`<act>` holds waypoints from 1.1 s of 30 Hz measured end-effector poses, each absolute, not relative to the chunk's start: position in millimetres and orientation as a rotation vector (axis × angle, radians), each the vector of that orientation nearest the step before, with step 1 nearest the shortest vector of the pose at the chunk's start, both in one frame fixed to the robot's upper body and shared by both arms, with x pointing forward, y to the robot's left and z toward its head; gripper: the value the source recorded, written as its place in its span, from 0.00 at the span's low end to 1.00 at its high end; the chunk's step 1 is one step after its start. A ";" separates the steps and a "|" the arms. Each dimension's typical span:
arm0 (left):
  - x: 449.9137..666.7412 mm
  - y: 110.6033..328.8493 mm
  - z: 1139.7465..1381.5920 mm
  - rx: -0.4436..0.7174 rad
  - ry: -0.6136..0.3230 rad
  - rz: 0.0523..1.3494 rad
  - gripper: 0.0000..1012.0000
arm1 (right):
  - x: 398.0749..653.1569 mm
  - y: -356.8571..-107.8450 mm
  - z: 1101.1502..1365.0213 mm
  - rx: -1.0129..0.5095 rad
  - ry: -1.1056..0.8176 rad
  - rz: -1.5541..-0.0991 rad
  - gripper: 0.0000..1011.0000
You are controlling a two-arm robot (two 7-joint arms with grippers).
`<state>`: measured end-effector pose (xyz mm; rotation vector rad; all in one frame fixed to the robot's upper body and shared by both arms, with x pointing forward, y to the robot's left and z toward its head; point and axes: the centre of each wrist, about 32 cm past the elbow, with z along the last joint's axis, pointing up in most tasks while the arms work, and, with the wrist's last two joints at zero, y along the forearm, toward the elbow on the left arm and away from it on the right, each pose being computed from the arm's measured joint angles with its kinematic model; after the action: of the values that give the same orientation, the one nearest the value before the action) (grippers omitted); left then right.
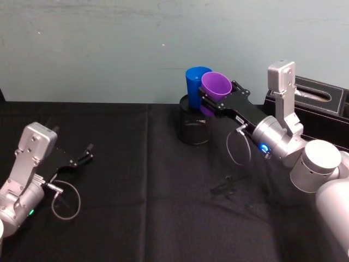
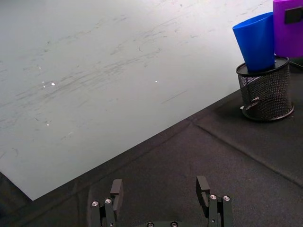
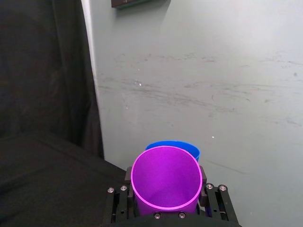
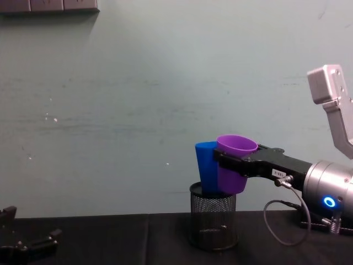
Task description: Pick up one cup with a gripper and tap it against the other cup.
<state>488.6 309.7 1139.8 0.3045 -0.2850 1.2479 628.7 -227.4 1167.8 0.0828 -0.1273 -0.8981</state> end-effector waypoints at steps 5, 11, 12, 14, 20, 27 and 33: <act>488.6 309.7 1139.8 0.304 -0.285 1.248 1.00 | 630.2 -226.8 1169.0 0.086 -0.129 -0.891 0.73; 488.6 309.7 1139.8 0.304 -0.285 1.248 1.00 | 630.2 -226.9 1169.7 0.086 -0.130 -0.887 0.73; 488.6 309.6 1139.8 0.304 -0.285 1.248 1.00 | 630.2 -226.9 1169.7 0.086 -0.130 -0.887 0.73; 488.6 309.7 1139.8 0.304 -0.285 1.248 1.00 | 630.2 -226.9 1169.6 0.086 -0.130 -0.887 0.73; 488.6 309.7 1139.8 0.304 -0.285 1.248 1.00 | 630.0 -227.0 1169.4 0.085 -0.129 -0.888 0.73; 488.6 309.7 1139.8 0.304 -0.285 1.248 1.00 | 630.0 -226.9 1169.3 0.084 -0.128 -0.888 0.73; 488.6 309.7 1139.8 0.304 -0.285 1.248 1.00 | 630.0 -227.0 1169.3 0.084 -0.128 -0.888 0.73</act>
<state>488.6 309.7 1139.8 0.3045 -0.2851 1.2480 630.0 -227.0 1169.3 0.0840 -0.1280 -0.8881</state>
